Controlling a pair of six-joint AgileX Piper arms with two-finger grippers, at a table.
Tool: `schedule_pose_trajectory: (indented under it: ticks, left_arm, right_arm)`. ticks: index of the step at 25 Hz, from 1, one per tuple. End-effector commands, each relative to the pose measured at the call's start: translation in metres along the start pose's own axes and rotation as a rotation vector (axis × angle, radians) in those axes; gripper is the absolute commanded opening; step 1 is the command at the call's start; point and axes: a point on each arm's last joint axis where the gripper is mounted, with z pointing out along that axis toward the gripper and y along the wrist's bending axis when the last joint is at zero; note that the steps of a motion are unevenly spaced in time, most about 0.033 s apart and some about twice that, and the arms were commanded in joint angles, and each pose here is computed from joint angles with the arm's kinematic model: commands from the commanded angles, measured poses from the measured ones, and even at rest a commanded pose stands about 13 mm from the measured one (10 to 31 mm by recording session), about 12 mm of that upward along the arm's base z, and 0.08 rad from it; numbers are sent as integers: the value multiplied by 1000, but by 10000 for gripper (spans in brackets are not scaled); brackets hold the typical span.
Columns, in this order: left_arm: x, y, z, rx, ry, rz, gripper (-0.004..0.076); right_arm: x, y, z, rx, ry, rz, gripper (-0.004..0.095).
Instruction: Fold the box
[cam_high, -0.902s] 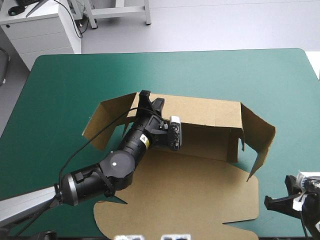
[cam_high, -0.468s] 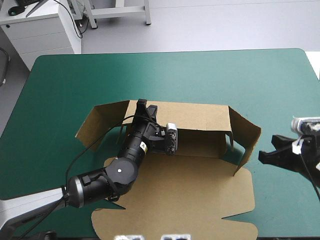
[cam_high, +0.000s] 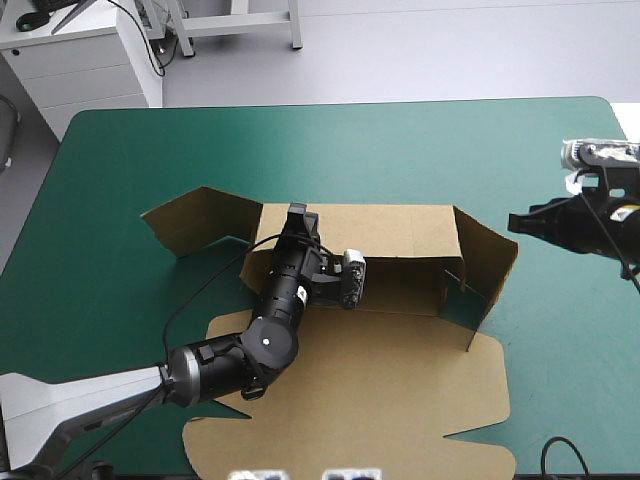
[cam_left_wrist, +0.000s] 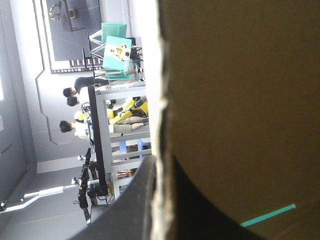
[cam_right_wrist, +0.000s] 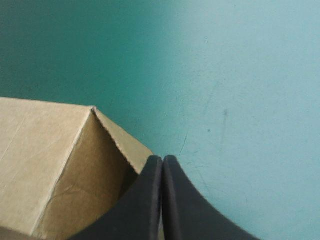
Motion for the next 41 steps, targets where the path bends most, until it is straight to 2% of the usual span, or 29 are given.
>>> schedule_pose_trajectory:
  ticks: [1,6,11,15,22,25,30,32,36,41]
  left_arm:
    - [0,22,-7,-111,-12,-2,-8]
    - [1,25,-7,-140,-6,-52,-8]
    - [0,37,-8,-184,0,-164,-8]
    - [-2,48,-9,-205,-10,-189,-8]
    - [-5,53,-9,-204,-33,-206,-8]
    - [-5,52,-9,-195,-32,-214,-8]
    - [-11,46,-7,-146,-79,-214,-8]
    - [-14,41,-2,-130,-77,-201,-8]
    - [-18,29,6,-103,-48,-184,-8]
    - [-21,21,12,-91,-29,-164,-8]
  right_arm:
    - [-25,-2,9,-21,-74,5,-19]
    - [-31,-10,42,-89,-10,35,-18]
    - [-29,-16,65,-118,52,48,-18]
    - [-27,-16,68,-129,79,31,-18]
    - [-12,-9,66,-204,176,-20,-17]
    - [9,-4,58,-213,168,-36,-17]
    - [48,-3,49,-152,88,-71,-18]
    - [59,-2,54,-175,75,-99,-18]
    - [69,0,64,-226,20,-117,-17]
    - [81,-3,66,-181,-25,-217,-8]
